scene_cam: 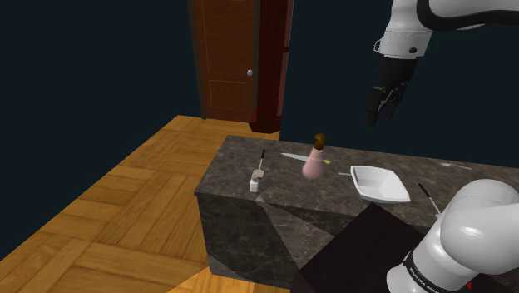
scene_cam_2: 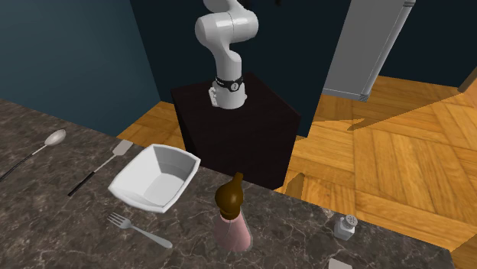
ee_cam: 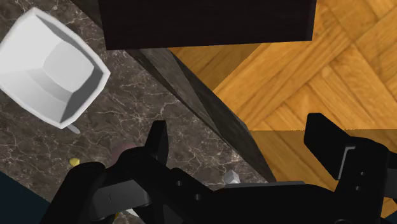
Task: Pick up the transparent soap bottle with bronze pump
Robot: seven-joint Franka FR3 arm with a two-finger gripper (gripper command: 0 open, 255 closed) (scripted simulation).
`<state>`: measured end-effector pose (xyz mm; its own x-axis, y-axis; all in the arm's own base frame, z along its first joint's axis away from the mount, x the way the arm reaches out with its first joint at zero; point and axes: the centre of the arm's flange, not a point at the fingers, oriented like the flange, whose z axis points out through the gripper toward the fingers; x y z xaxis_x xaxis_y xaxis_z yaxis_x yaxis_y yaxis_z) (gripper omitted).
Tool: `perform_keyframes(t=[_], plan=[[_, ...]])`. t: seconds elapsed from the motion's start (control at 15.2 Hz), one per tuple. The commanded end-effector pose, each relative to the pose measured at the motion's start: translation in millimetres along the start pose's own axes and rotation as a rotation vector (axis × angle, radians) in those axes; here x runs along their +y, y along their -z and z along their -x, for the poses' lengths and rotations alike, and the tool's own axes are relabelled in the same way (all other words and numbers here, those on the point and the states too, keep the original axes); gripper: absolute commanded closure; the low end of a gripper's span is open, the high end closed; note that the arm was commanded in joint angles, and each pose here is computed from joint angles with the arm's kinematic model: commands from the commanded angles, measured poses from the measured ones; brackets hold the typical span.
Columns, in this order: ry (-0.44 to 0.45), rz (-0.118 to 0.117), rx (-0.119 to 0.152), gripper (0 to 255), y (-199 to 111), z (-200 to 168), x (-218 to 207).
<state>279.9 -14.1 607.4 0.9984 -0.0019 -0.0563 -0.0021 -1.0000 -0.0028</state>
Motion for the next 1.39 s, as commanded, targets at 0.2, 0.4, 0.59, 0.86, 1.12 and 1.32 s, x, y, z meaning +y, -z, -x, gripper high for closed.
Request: perform_keyframes(t=[0.2,0.4,0.59,0.86,1.12,1.32], plan=[[-0.015,-0.006,-0.002,0,-18.0,-30.2,19.7],[-0.03,-0.012,-0.004,0,-36.1,-60.1,39.7],[-0.045,-0.018,-0.006,0,-54.4,-89.6,60.0],[-0.065,-0.026,-0.008,0,-79.1,-128.5,87.6],[-0.084,-0.034,-0.011,0,-104.1,-166.7,115.8],[-0.099,-0.04,-0.013,0,-123.1,-194.9,137.3]])
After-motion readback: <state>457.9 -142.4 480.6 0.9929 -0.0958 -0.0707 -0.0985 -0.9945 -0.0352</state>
